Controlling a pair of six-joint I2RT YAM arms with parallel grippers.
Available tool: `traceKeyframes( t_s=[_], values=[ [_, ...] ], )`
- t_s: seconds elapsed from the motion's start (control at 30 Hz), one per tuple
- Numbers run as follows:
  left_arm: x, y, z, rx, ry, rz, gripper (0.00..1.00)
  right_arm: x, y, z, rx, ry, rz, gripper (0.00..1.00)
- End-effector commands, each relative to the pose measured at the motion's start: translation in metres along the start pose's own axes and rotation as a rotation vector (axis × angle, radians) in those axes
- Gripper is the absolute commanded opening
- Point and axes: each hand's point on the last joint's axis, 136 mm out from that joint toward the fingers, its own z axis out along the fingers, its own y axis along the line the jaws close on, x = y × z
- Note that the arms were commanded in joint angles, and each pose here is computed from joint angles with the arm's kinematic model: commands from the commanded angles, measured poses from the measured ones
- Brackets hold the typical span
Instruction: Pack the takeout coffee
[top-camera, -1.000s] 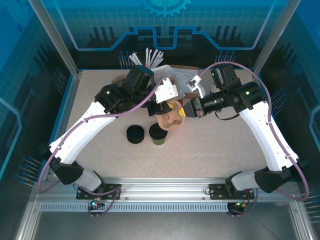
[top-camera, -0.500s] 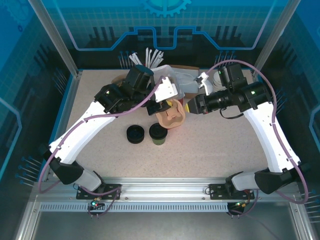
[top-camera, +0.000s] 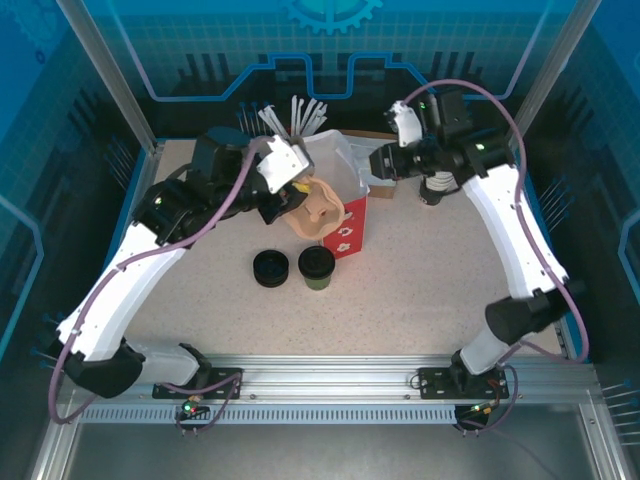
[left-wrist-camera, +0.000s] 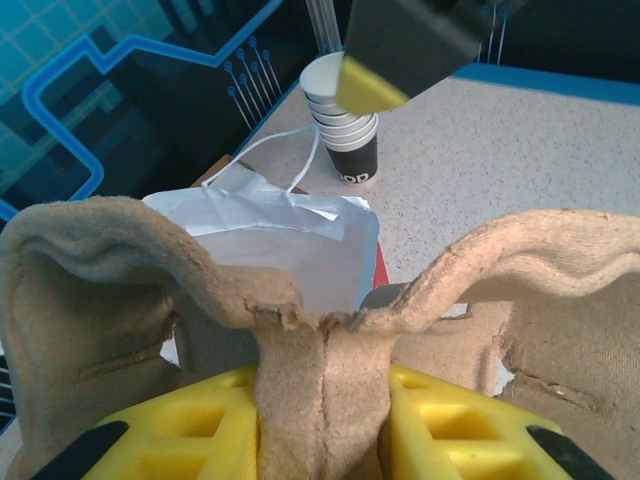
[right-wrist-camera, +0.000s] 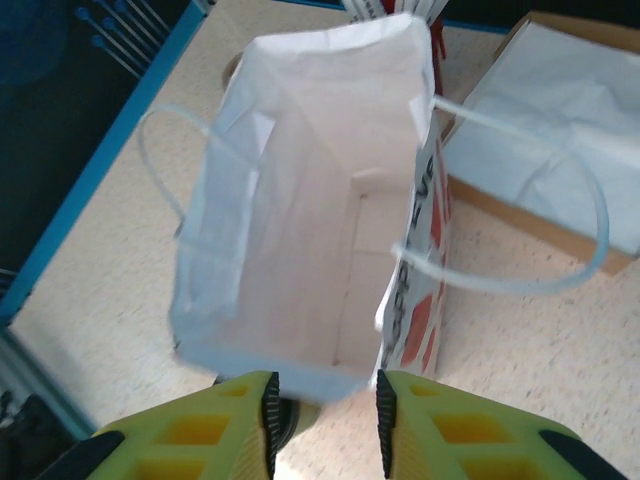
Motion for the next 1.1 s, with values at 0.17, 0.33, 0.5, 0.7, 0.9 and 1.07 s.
traceKeyframes(
  t_s=[0.17,0.33,0.5,0.7,0.9,1.07],
  values=[
    [-0.001,-0.001,-0.02,-0.004,-0.059,-0.092,0.3,-0.018,-0.018,0.059,0.119,0.052,-0.081,0.39],
    [0.001,-0.004,-0.02,0.007,-0.059,-0.11,0.3,-0.016,-0.025,0.084,0.13,0.098,-0.09,0.4],
    [0.004,-0.004,-0.017,0.013,-0.05,-0.119,0.3,-0.01,-0.028,0.099,0.121,0.137,-0.088,0.4],
    [0.004,-0.004,-0.016,0.014,-0.046,-0.123,0.3,-0.003,-0.03,0.114,0.118,0.171,-0.086,0.36],
    [0.0,-0.006,-0.018,0.026,-0.061,-0.14,0.3,-0.007,-0.029,0.111,0.125,0.167,-0.093,0.08],
    [-0.003,-0.009,-0.018,0.048,-0.078,-0.159,0.3,-0.014,-0.027,0.086,0.153,0.132,-0.122,0.0]
  ],
)
